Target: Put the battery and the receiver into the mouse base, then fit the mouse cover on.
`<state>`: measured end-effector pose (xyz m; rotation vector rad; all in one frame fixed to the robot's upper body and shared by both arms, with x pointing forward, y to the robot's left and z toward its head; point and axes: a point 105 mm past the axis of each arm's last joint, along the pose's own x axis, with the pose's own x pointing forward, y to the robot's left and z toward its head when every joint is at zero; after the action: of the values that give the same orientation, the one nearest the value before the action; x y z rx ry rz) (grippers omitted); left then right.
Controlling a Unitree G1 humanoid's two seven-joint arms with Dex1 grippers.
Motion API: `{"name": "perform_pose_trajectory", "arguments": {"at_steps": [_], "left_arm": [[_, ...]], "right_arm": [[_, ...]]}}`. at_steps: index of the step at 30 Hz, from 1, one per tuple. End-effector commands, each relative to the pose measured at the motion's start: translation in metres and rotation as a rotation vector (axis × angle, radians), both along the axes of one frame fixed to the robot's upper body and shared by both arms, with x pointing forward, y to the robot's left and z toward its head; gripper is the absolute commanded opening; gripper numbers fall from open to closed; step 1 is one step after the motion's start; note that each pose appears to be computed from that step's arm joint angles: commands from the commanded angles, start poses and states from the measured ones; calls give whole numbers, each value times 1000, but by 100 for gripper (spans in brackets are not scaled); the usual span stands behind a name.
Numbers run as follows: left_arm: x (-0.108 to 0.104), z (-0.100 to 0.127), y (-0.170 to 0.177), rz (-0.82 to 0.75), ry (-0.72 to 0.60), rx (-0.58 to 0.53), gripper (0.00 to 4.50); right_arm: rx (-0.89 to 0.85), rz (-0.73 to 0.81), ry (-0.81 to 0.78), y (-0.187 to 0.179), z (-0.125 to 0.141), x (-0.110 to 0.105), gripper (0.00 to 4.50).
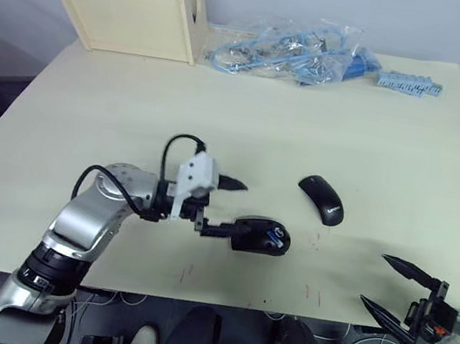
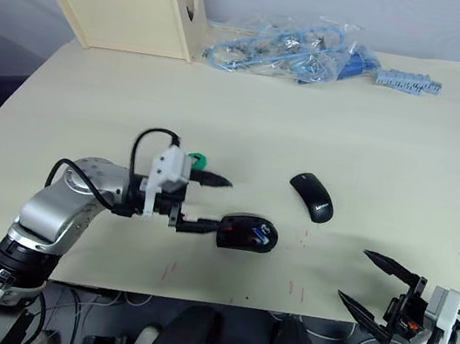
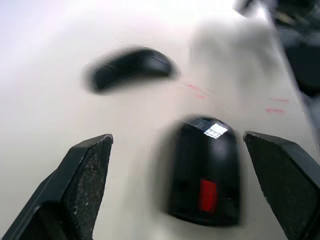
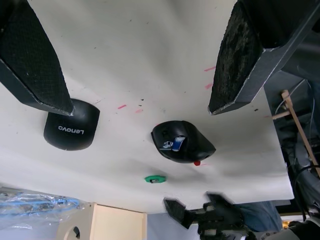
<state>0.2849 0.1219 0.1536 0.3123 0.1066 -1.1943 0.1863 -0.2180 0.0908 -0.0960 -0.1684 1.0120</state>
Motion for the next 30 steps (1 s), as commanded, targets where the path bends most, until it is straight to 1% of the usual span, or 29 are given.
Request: {"name": "perform_pose_trajectory", "arguments": {"at_steps": [1, 4, 5, 8, 12, 16, 19, 20, 21, 24, 30], "left_arm": [[10, 14, 16, 158, -69, -80, 448], [19, 15, 28, 319, -100, -118, 448], [21, 13, 30, 361, -113, -112, 448], [28, 6, 39, 561, -150, -119, 448], [38, -8, 54, 791, -172, -70, 448], [47, -16, 59, 911, -174, -30, 448], [52, -19, 58, 947, -162, -20, 448], [53, -21, 56, 949, -144, -19, 396], [53, -24, 55, 947, -129, -15, 367], [55, -27, 51, 946, -99, -10, 221], [57, -27, 50, 959, -51, -15, 221]], "right_arm": [[31, -10, -46, -1, 10, 1, 450], [44, -10, -67, -1, 14, 4, 450], [43, -7, -67, -1, 14, 4, 450], [43, -4, -68, -1, 15, 8, 450], [40, 1, -69, -1, 15, 10, 450], [38, 6, -70, -2, 16, 12, 450], [36, 9, -70, -2, 16, 13, 450], [36, 10, -70, -1, 16, 13, 450], [36, 11, -70, -1, 16, 13, 450], [33, 10, -69, -2, 16, 14, 450], [29, 10, -69, 0, 17, 15, 450]]}}
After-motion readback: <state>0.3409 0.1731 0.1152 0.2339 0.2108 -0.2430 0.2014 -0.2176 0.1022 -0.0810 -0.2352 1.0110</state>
